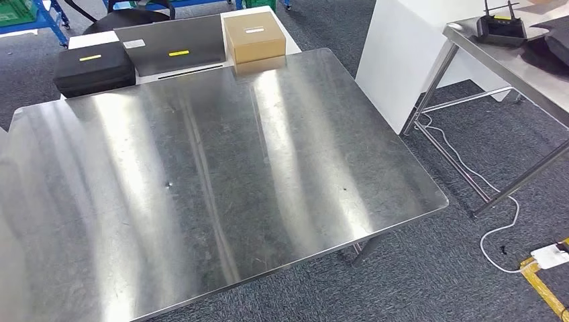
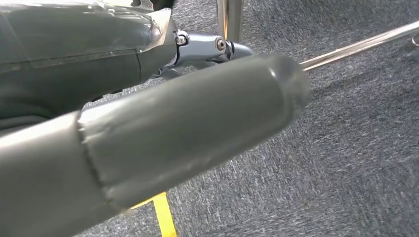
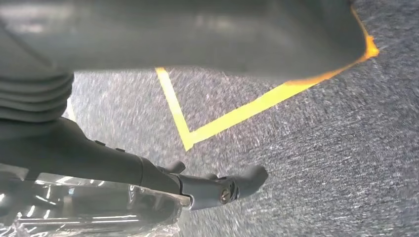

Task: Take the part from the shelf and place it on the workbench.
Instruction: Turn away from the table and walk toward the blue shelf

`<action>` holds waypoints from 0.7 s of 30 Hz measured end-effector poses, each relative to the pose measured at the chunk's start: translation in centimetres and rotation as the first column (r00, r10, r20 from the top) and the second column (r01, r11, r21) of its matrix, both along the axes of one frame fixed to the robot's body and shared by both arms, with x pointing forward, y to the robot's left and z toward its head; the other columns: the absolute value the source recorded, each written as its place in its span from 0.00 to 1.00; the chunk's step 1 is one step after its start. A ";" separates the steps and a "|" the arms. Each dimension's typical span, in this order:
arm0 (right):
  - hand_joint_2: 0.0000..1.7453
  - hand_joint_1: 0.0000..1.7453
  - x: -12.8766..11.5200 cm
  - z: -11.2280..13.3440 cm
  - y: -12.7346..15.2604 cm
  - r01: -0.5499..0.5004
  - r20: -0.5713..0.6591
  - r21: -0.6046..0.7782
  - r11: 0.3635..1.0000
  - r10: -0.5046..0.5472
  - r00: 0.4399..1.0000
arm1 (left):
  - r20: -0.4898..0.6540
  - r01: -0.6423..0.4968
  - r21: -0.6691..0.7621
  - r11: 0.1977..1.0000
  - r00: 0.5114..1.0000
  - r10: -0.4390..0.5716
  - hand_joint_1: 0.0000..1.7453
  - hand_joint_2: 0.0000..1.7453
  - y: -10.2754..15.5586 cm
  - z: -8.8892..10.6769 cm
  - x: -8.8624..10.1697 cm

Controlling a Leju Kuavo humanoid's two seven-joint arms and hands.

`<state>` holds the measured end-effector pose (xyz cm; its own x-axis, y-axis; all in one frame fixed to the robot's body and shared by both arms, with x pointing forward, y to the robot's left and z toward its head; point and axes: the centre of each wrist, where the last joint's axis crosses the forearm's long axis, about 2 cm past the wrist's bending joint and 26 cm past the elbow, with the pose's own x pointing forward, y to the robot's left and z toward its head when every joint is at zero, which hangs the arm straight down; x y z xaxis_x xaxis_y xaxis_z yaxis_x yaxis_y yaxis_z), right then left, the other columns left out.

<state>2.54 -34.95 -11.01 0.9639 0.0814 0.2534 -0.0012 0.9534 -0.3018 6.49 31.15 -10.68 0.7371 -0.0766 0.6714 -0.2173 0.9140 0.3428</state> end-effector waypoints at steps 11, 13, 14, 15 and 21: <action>0.00 0.00 0.1 0.0 -0.3 0.002 -0.022 -0.010 1.000 -0.003 1.000 | -0.003 0.002 -0.003 1.000 1.000 -0.002 0.00 0.00 -0.2 0.0 0.0; 0.00 0.00 0.0 0.0 -0.3 0.003 -0.024 -0.008 1.000 -0.004 1.000 | -0.004 0.003 -0.003 1.000 1.000 -0.003 0.00 0.00 -0.2 0.0 0.0; 0.00 0.00 0.0 0.0 -0.3 0.003 -0.025 -0.006 1.000 -0.004 1.000 | -0.005 0.003 -0.003 1.000 1.000 -0.003 0.00 0.00 -0.2 0.0 0.1; 0.00 0.00 0.0 0.0 -0.3 0.003 -0.025 -0.005 1.000 -0.003 1.000 | -0.005 0.003 -0.003 1.000 1.000 -0.003 0.00 0.00 -0.2 0.0 0.1; 0.00 0.00 0.1 0.0 -0.3 0.000 -0.025 -0.001 1.000 0.000 1.000 | -0.007 0.003 -0.003 1.000 1.000 -0.003 0.00 0.00 -0.2 0.0 0.1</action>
<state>2.65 -35.21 -10.97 0.9699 0.0816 0.2295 -0.0086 0.9531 -0.3026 6.56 30.99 -10.67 0.7417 -0.0772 0.6663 -0.2116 0.9157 0.3416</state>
